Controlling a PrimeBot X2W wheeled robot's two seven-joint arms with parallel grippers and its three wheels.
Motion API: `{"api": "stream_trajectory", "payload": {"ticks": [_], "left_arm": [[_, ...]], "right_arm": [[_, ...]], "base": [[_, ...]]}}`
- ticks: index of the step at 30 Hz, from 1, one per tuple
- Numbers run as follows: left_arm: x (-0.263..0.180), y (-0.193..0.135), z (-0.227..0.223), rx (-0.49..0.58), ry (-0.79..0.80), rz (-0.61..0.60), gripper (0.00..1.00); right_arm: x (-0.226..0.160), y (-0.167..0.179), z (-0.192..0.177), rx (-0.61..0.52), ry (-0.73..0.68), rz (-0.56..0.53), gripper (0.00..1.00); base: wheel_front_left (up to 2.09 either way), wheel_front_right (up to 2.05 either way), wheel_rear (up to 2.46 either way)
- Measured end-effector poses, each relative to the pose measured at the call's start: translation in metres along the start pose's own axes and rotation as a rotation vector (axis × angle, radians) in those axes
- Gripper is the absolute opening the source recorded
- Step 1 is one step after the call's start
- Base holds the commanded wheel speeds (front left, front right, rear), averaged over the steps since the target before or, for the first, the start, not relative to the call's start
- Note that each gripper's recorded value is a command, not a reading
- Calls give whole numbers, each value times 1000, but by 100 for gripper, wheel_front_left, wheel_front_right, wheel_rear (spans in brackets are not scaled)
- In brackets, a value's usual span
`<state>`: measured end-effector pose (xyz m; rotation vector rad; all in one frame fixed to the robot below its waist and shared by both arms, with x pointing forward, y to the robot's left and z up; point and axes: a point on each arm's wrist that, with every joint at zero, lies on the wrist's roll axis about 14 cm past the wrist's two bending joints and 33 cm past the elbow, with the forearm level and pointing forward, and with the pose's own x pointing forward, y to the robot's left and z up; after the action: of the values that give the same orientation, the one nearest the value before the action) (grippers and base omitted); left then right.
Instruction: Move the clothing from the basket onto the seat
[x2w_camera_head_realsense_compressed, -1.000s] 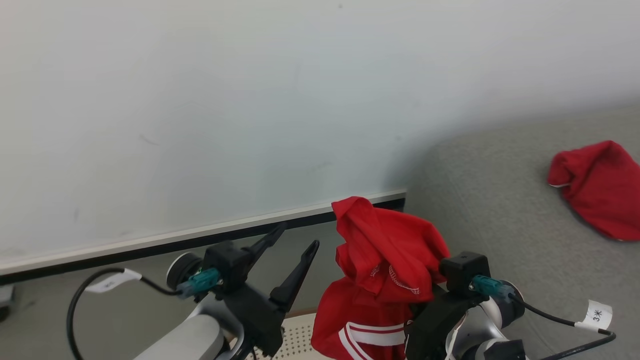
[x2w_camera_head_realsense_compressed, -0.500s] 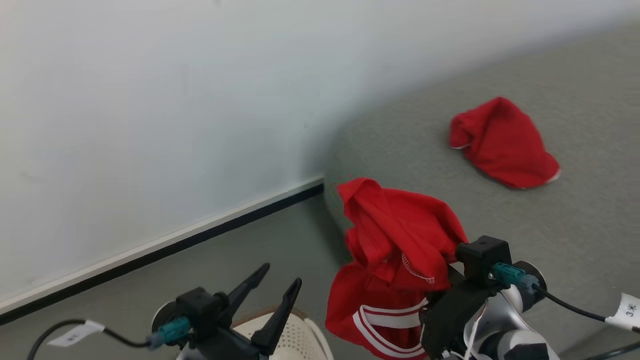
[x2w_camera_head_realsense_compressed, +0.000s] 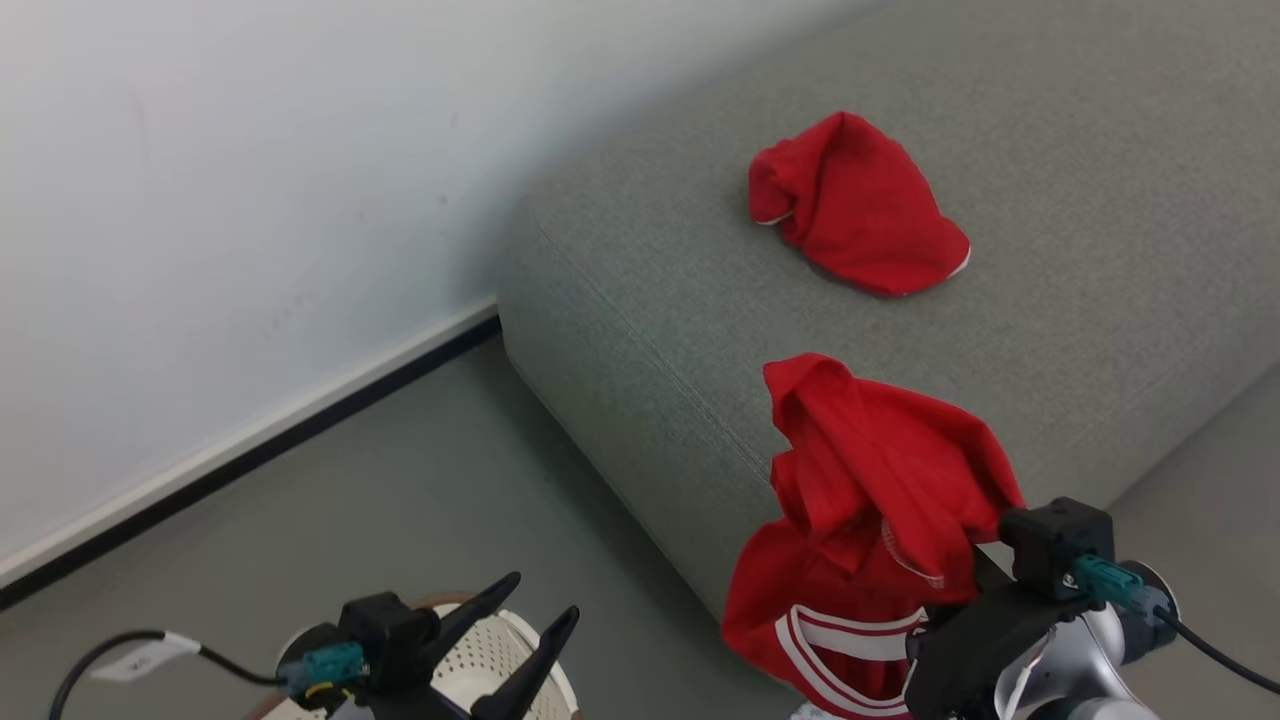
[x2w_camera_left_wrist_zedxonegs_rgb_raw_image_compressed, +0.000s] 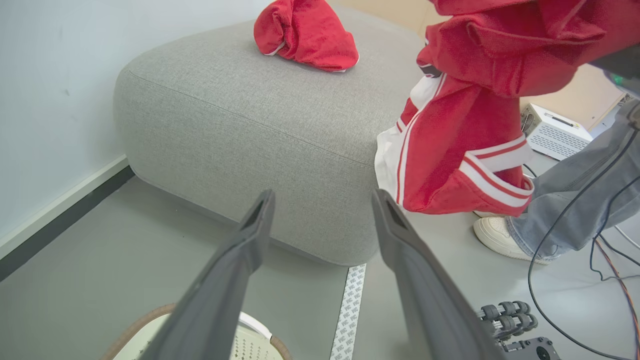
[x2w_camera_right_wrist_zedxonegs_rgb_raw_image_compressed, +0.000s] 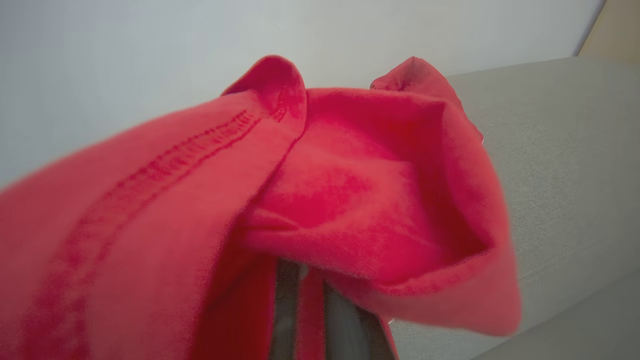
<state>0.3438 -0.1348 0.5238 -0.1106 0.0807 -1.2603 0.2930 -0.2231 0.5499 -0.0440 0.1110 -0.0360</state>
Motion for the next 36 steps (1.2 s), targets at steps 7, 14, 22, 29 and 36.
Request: {"api": "stream_trajectory", "payload": {"ticks": [7, 14, 22, 29, 36], "left_arm": [[13, 16, -16, -41, 107, -21, 100], [21, 30, -16, -67, 110, -15, 100], [22, 52, -14, -92, 72, 36, 100], [23, 89, 0, -88, 3, 122, 100], [14, 126, -11, -117, -13, 191, 100]], "right_arm": [[0, -9, -19, 27, 68, -70, 0], [17, -9, -22, 2, 90, -67, 0], [83, -28, 30, -105, 15, 16, 0], [152, -108, 92, -217, -18, -95, 0], [201, -187, 141, -269, -79, -282, 0]], "base": [[0, 0, 0], [0, 0, 0], [0, 0, 0], [0, 0, 0], [0, 0, 0]]}}
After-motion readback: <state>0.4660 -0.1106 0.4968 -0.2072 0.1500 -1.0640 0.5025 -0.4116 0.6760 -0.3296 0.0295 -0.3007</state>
